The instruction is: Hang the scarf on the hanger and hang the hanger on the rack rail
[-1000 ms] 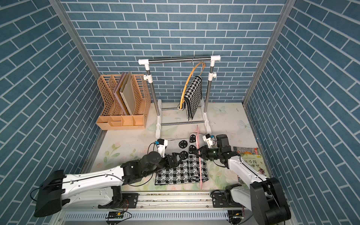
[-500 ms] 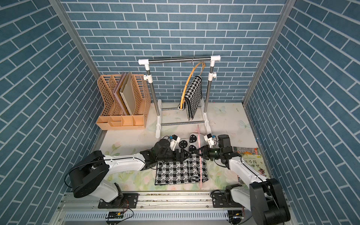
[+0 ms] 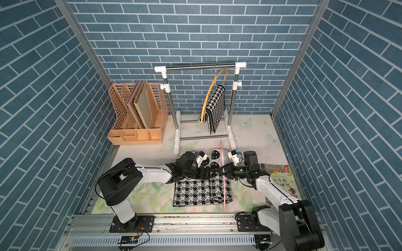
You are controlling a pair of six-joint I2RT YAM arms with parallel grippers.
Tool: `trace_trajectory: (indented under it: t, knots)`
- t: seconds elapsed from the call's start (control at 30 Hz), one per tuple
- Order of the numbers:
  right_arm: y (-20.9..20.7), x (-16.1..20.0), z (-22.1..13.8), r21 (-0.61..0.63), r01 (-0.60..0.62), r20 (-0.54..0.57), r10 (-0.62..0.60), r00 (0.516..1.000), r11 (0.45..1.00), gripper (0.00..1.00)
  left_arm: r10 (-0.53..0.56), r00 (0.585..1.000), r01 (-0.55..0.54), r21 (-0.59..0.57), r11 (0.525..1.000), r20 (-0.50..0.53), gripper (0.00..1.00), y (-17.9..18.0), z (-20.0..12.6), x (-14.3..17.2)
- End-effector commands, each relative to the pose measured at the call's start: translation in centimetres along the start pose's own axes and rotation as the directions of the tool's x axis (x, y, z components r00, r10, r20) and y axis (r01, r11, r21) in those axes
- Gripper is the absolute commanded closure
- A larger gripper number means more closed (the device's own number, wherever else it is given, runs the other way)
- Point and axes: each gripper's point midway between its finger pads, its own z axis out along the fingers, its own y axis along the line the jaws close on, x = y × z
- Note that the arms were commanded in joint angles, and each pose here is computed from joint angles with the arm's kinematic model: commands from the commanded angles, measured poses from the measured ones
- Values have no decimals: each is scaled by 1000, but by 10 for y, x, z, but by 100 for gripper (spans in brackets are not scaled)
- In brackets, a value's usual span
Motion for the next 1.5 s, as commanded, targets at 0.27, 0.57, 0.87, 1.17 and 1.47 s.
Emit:
trace_trajectory:
  t: [0.27,0.57,0.87,1.17,1.47]
  knots:
    - [0,5,-2,-14,-17,-7,17,1000,1000,82,-5,999,6,18,1000,-49,20,8,21,0]
    - [-3,5,-1,-16,-24,-17,24,1000,1000,83,-56,997,59,79,995,-45,40,-1,31,-8]
    - [-3,-1,0,-14,-14,-34,14,999,1000,85,-86,995,89,69,994,-42,88,5,26,-3]
    - [14,-8,-2,-73,-19,-34,16,999,997,100,-52,998,51,58,997,18,100,-26,-15,-16]
    - [62,-13,4,-191,11,21,-8,1000,982,100,-85,996,85,-9,996,8,100,-14,-53,-14]
